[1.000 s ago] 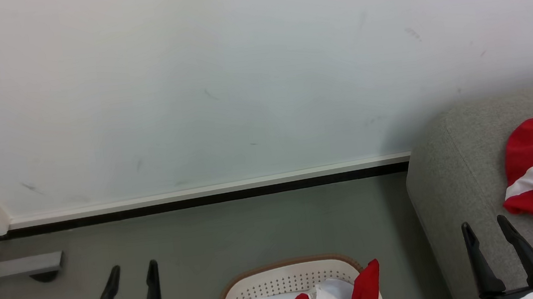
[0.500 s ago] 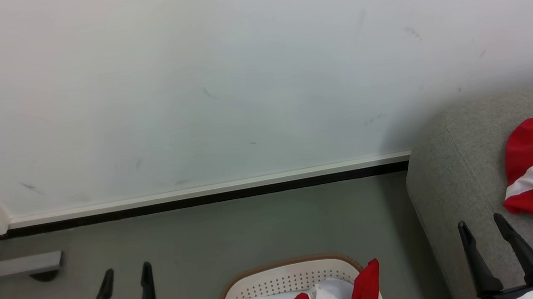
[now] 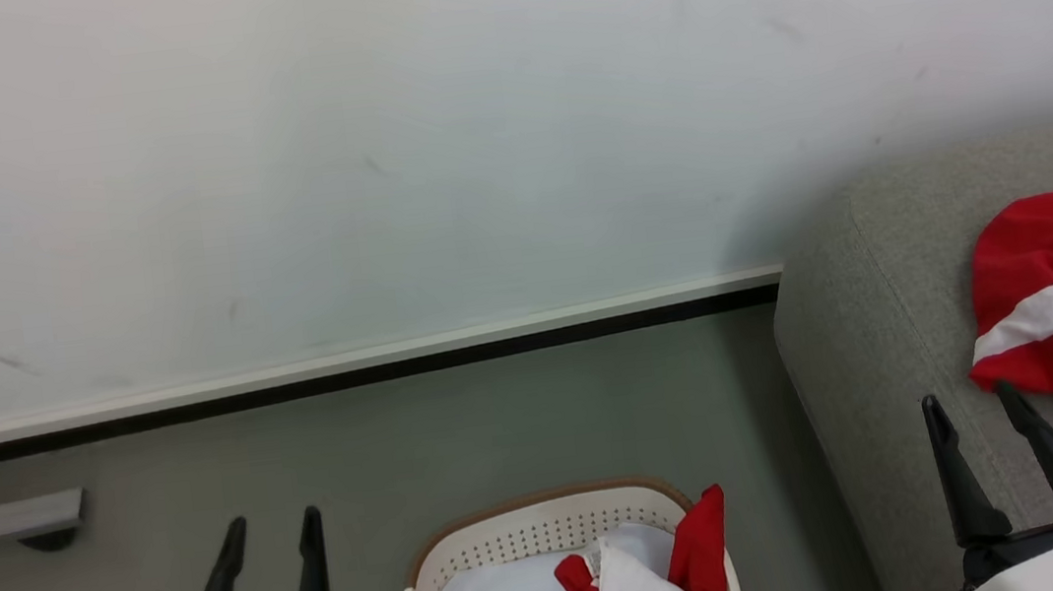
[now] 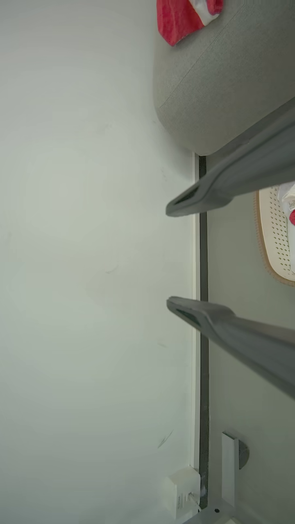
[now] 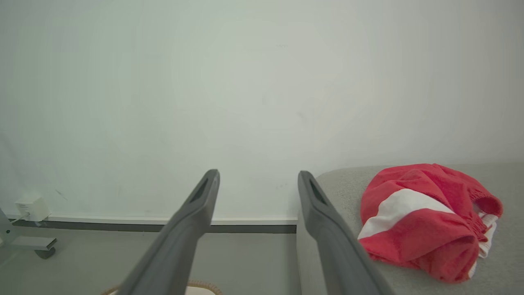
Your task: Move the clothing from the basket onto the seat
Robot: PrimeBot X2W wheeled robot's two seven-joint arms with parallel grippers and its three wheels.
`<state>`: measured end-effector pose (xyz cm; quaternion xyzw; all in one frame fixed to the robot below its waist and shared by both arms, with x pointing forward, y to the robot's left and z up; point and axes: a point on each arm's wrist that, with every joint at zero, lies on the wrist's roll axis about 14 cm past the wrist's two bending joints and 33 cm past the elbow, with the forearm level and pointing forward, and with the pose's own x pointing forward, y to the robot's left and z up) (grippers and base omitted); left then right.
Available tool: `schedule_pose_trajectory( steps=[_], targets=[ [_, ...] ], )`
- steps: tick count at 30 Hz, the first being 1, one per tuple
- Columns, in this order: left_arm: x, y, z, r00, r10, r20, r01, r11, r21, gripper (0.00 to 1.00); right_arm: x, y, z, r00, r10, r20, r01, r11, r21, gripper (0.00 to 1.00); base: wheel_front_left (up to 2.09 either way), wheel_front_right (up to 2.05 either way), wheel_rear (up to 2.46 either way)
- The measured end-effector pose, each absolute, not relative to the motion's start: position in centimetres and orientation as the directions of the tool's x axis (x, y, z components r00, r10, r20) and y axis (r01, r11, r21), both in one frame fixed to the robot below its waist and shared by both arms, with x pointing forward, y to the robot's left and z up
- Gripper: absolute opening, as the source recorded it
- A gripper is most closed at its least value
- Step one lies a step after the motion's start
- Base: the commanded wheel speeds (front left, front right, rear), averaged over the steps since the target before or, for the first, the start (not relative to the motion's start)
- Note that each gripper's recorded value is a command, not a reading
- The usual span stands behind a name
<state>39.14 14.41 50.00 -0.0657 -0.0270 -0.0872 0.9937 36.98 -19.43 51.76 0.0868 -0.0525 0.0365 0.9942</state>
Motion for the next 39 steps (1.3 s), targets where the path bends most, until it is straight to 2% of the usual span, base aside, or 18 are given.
schedule_pose_trajectory(
  steps=[10,19,29,39],
  targets=[
    [43.0,9.2,48.2,0.93,-0.365,0.03,0.365,0.919,-0.146,1.0,40.6,-20.1,52.1,0.991,0.015,0.13,-0.036,0.986,0.162,1.0,0.0,0.0,0.0],
    [45.3,4.5,40.8,0.814,-0.557,-0.163,0.536,0.829,-0.159,1.0,44.7,-20.7,52.8,0.986,-0.003,0.169,-0.018,0.992,0.126,1.0,0.0,0.0,0.0],
    [45.6,0.7,31.6,0.622,-0.687,-0.377,0.662,0.718,-0.215,1.0,48.0,-21.9,52.2,0.983,-0.016,0.184,-0.003,0.995,0.101,1.0,0.0,0.0,0.0],
    [42.3,-3.3,23.0,0.35,-0.761,-0.547,0.726,0.589,-0.354,1.0,49.6,-24.6,49.4,0.986,-0.076,0.148,0.064,0.994,0.086,1.0,0.0,0.0,0.0]
  ],
)
